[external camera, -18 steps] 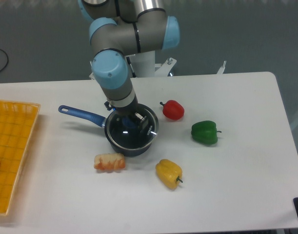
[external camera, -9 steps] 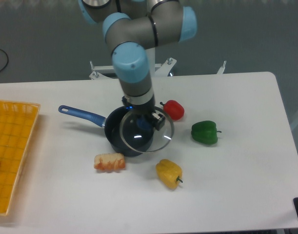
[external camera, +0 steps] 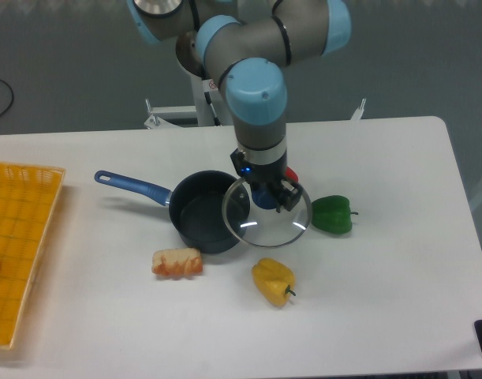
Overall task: Open the lid
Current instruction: 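Lift the glass lid off the saucepan and carry it toward the green pepper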
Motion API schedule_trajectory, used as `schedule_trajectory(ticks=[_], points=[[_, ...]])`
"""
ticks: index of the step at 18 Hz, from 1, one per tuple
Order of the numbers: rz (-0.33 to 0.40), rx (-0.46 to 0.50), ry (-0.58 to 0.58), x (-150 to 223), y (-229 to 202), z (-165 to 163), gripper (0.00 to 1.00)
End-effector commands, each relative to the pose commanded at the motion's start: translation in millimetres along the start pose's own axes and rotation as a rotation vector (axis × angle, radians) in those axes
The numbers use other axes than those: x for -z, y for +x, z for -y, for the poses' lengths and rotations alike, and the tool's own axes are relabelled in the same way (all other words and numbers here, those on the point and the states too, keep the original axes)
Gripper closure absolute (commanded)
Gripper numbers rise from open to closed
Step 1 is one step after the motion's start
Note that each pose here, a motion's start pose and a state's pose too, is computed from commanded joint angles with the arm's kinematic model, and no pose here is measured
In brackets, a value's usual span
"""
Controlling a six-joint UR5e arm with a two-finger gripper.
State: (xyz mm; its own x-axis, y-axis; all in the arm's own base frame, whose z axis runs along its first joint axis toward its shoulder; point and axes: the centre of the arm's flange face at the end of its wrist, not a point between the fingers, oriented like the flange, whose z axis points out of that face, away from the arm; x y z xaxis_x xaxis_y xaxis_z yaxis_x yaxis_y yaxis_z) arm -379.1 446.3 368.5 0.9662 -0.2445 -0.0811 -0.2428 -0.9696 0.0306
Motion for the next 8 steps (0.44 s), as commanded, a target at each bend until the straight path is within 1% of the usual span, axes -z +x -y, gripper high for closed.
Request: schedule_trajectory(ticks=[4, 8], points=[[0.002, -0.008, -0.006, 1, -8, -13, 0.49], [0.002, -0.009, -0.008, 0, -11, -18, 0.49]])
